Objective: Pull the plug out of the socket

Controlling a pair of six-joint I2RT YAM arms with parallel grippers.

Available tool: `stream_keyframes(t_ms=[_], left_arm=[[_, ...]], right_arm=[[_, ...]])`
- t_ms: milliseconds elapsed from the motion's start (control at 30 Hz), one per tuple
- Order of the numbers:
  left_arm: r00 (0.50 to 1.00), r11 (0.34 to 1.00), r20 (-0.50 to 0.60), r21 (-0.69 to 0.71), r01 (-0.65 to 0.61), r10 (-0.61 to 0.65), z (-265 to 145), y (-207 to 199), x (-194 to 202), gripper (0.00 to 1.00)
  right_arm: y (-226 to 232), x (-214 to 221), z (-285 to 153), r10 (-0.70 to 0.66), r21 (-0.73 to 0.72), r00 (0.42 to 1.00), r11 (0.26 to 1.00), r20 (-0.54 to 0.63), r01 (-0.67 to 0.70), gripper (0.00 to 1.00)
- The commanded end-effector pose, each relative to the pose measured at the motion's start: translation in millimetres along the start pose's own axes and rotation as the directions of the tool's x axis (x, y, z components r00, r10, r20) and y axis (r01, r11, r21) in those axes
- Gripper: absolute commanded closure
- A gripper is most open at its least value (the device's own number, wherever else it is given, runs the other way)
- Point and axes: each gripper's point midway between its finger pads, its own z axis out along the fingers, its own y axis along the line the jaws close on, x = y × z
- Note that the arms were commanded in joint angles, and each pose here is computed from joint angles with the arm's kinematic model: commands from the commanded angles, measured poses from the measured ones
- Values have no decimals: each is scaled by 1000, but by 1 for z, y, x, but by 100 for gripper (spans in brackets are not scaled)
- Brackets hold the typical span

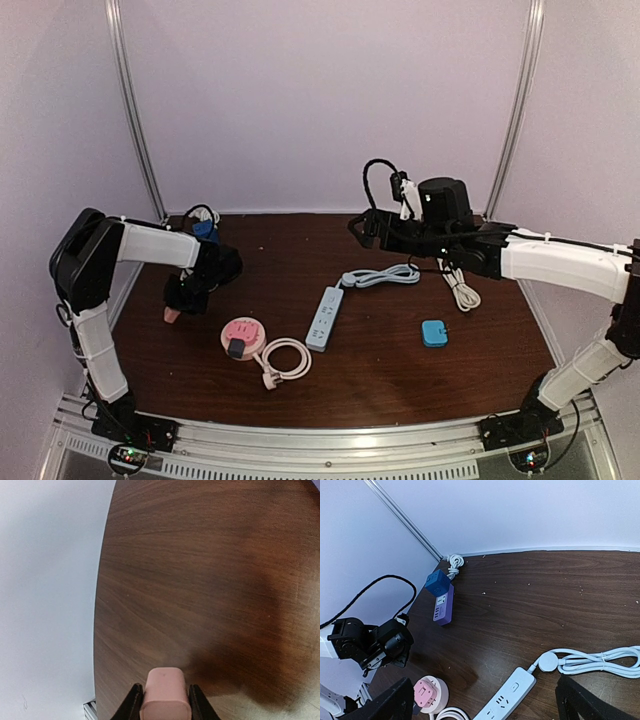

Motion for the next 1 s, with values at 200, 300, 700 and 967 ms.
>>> stream_keyframes(t_ms=[200, 300, 700, 967], left_arm=[[1000, 995, -11, 95, -16, 17, 3, -21, -3, 74], [1000, 991, -11, 134, -21, 22, 0, -26, -4, 69], [999, 955, 43, 296, -35, 23, -28, -39, -16, 49], [994, 869, 102, 487, -92, 48, -77, -58, -8, 36]], right_arm=[[-4, 6, 0, -22, 14, 999, 1000, -32, 23, 0], [-4, 8, 1, -29, 16, 999, 999, -45, 30, 0], [-7, 28, 16, -32, 8, 994, 999, -109, 33, 0], [-14, 51, 24, -30, 11, 985, 999, -171, 33, 0]])
